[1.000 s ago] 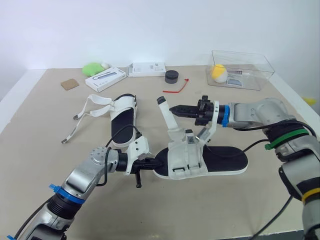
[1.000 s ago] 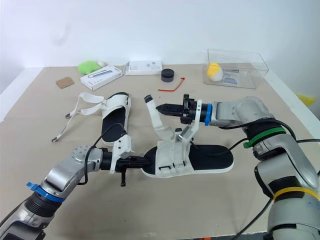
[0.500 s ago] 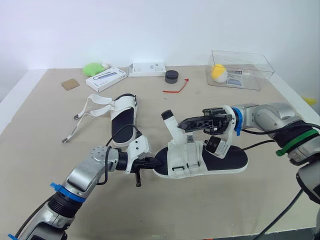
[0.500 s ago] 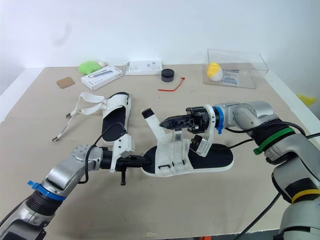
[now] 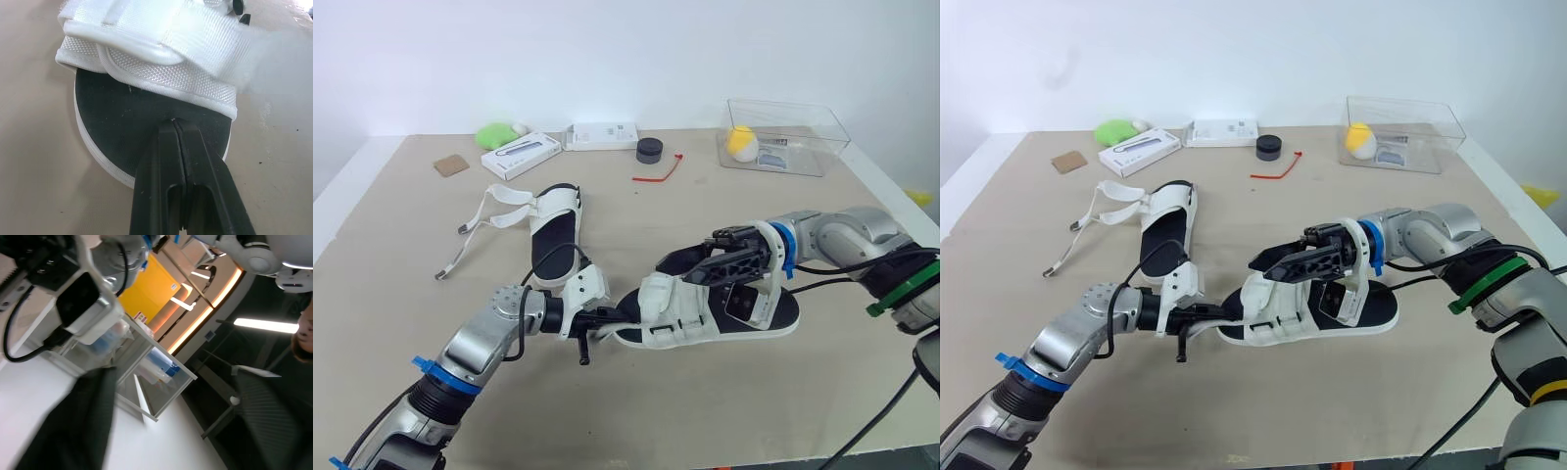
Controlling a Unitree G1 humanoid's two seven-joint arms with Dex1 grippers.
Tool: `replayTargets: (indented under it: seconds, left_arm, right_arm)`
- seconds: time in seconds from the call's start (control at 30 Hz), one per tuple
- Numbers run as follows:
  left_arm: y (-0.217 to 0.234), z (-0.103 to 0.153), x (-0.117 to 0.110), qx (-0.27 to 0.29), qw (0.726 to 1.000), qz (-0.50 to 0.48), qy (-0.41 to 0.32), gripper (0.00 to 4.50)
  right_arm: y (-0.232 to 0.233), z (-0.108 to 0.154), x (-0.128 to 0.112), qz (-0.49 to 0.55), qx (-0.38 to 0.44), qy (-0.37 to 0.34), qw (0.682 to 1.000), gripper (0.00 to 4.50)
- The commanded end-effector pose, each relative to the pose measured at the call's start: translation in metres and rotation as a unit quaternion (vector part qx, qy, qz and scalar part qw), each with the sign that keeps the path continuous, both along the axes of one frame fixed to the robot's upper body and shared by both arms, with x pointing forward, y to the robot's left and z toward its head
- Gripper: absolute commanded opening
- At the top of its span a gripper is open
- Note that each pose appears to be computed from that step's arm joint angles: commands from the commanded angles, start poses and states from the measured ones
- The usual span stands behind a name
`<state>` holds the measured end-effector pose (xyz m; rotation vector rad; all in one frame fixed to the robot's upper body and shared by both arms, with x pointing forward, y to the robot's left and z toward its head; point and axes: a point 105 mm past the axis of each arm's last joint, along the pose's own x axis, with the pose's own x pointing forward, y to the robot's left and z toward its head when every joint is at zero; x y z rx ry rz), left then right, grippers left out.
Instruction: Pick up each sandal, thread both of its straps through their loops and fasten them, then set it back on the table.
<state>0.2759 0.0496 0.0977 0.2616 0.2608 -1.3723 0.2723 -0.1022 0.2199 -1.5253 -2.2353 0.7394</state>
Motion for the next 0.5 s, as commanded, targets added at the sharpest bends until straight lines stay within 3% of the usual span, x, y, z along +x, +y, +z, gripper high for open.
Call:
replayTargets:
  seconds: [0.03,0.13,0.2,0.27,0.3,0.33,0.37,0.4,0.43,0.5]
  left_arm:
    - [0.005,-0.013,0.001,0.022,1.000,0.011,0.016,0.00]
    - [0.005,-0.013,0.001,0.022,1.000,0.011,0.016,0.00]
    - [0.005,-0.013,0.000,0.022,1.000,0.010,0.017,0.00]
    - [0.005,-0.014,-0.001,0.022,1.000,0.010,0.018,0.00]
    - [0.005,-0.014,-0.001,0.022,1.000,0.010,0.018,0.00]
    - [0.005,-0.015,-0.002,0.022,1.000,0.010,0.020,0.00]
    - [0.004,-0.015,-0.003,0.022,1.000,0.009,0.021,0.00]
    - [0.004,-0.016,-0.004,0.021,1.000,0.008,0.021,0.00]
    - [0.004,-0.016,-0.004,0.021,1.000,0.008,0.022,0.00]
    - [0.003,-0.016,-0.005,0.021,1.000,0.007,0.022,0.00]
  right_arm:
    - [0.001,0.027,-0.004,-0.004,0.029,0.002,1.000,4.45]
    - [0.004,0.045,-0.002,-0.027,0.038,0.054,0.997,4.45]
    - [0.006,0.070,0.014,-0.077,0.066,0.195,0.976,4.45]
    - [0.007,0.072,0.033,-0.107,0.031,0.339,0.934,4.45]
    - [0.007,0.072,0.036,-0.114,0.015,0.371,0.921,4.45]
    - [0.018,0.111,0.055,-0.186,0.159,0.389,0.888,4.45]
    - [0.005,0.118,0.078,-0.242,0.203,0.603,0.733,4.45]
    - [0.010,0.080,0.069,-0.233,0.092,0.792,0.556,4.45]
    - [0.018,0.057,0.043,-0.201,-0.016,0.880,0.431,4.45]
    - [0.016,0.046,0.025,-0.186,-0.077,0.929,0.312,4.45]
